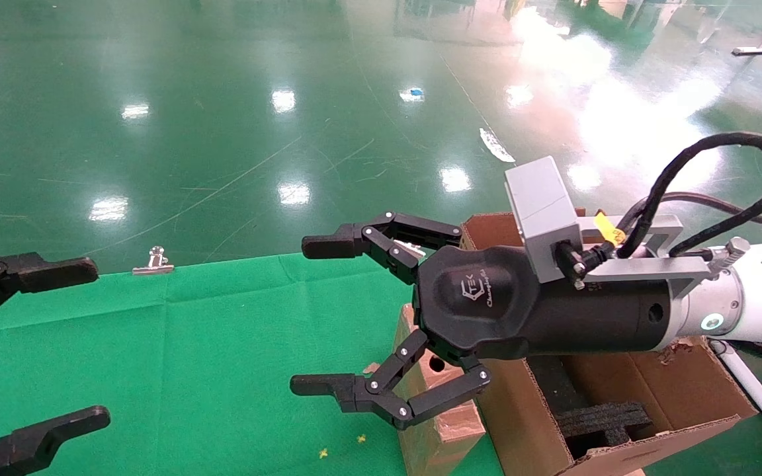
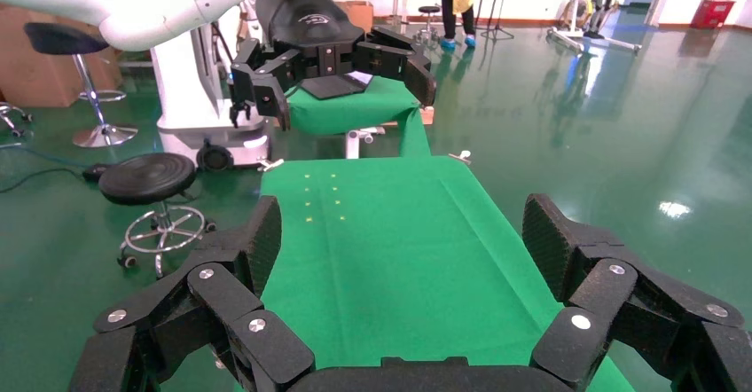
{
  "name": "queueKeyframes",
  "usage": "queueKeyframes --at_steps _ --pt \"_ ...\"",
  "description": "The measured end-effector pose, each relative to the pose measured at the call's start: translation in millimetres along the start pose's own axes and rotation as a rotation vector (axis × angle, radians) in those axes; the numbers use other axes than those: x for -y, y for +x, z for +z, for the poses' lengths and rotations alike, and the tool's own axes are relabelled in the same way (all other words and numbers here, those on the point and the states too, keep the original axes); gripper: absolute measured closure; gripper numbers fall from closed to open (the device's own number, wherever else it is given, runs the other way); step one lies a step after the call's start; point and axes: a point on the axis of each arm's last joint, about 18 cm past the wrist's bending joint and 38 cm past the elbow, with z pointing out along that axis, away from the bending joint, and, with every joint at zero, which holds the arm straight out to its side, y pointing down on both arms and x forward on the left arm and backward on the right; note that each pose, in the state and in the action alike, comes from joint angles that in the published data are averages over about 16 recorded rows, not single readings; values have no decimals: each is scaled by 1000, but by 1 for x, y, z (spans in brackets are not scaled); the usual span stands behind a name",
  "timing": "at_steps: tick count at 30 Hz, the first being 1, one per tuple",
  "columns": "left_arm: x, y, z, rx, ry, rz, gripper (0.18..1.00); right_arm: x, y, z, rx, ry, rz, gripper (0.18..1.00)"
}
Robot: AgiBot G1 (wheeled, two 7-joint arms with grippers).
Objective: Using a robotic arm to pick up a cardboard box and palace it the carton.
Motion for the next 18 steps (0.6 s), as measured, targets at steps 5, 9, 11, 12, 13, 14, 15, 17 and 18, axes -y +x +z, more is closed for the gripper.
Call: queueKeyframes --at_steps 5,9,11,12,13,14,15,17,18 --pt "0 0 0 0 0 0 184 0 0 0 0 0 0 178" --pt "0 0 0 0 0 0 184 0 0 0 0 0 0 178" --pt "0 0 0 0 0 0 184 0 0 0 1 -1 0 178" --pt "0 0 0 0 0 0 184 0 0 0 1 -1 0 178" --pt "0 0 0 0 0 0 184 0 0 0 3 -4 -2 178" --pt "0 0 0 0 0 0 184 -1 -1 1 5 -8 -5 178" --pt "0 0 0 0 0 0 184 -1 -1 2 9 -14 -8 178" --pt "0 0 0 0 0 0 184 -3 -2 4 19 -34 -15 178" --pt "0 0 0 0 0 0 184 -4 -3 5 25 -47 -20 178"
